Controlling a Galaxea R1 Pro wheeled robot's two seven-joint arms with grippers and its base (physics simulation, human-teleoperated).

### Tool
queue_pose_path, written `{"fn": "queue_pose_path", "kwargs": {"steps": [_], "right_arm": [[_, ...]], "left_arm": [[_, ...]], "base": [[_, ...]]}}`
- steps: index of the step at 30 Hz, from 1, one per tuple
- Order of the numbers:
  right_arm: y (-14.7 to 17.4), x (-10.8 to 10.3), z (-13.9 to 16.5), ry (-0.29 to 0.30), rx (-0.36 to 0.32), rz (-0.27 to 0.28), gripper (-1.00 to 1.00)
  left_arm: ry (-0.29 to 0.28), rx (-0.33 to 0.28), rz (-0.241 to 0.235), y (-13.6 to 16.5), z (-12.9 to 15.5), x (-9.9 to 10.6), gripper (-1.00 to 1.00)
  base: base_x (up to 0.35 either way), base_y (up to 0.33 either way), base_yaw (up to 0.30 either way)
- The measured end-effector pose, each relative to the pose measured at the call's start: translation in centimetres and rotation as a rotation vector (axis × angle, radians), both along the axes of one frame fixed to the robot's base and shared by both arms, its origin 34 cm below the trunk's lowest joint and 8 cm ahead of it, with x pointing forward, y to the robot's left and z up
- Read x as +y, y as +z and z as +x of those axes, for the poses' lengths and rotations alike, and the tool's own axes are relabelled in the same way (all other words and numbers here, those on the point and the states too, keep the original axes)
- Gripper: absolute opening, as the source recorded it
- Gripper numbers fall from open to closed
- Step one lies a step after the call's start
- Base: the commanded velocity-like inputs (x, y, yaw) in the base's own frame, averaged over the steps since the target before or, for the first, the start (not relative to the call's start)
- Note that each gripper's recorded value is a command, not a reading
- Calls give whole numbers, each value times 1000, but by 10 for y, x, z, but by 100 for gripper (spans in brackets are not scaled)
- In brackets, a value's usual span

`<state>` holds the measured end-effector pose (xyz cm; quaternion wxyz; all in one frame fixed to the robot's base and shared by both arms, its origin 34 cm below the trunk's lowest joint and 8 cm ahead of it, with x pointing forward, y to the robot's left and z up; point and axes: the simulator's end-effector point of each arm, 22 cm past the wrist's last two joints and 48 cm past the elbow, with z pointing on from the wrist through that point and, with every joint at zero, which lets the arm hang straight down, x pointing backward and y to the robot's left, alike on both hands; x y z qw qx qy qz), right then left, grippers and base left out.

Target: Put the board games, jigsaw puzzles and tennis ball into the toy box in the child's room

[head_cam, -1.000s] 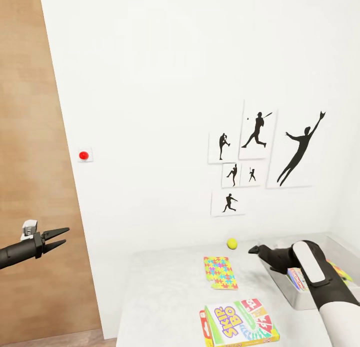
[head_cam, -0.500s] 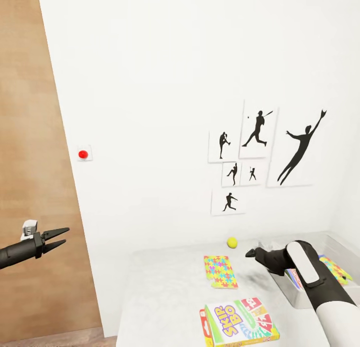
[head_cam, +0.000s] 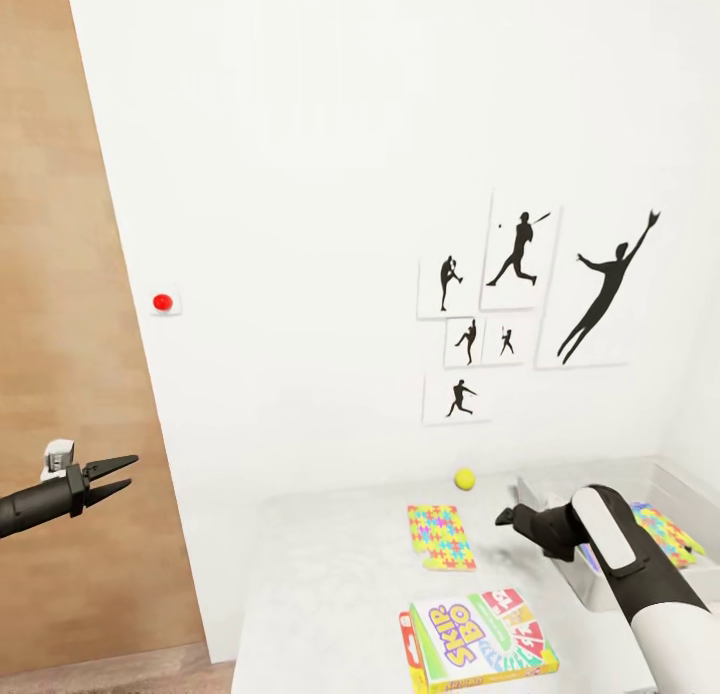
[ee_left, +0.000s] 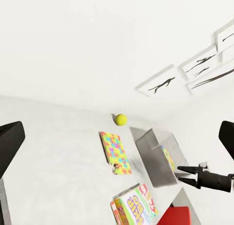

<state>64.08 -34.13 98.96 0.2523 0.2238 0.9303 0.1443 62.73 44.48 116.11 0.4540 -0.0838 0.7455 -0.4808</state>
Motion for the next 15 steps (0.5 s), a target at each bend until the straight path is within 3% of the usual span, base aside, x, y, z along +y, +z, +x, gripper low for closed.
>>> {"fn": "queue_pose_path", "kwargs": {"steps": [15], "right_arm": [[-34,-8,-12,-11,87,-22,100]], "left_arm": [[0,25,0,-13,4,0,100]], "base": [[0,0,0]]}}
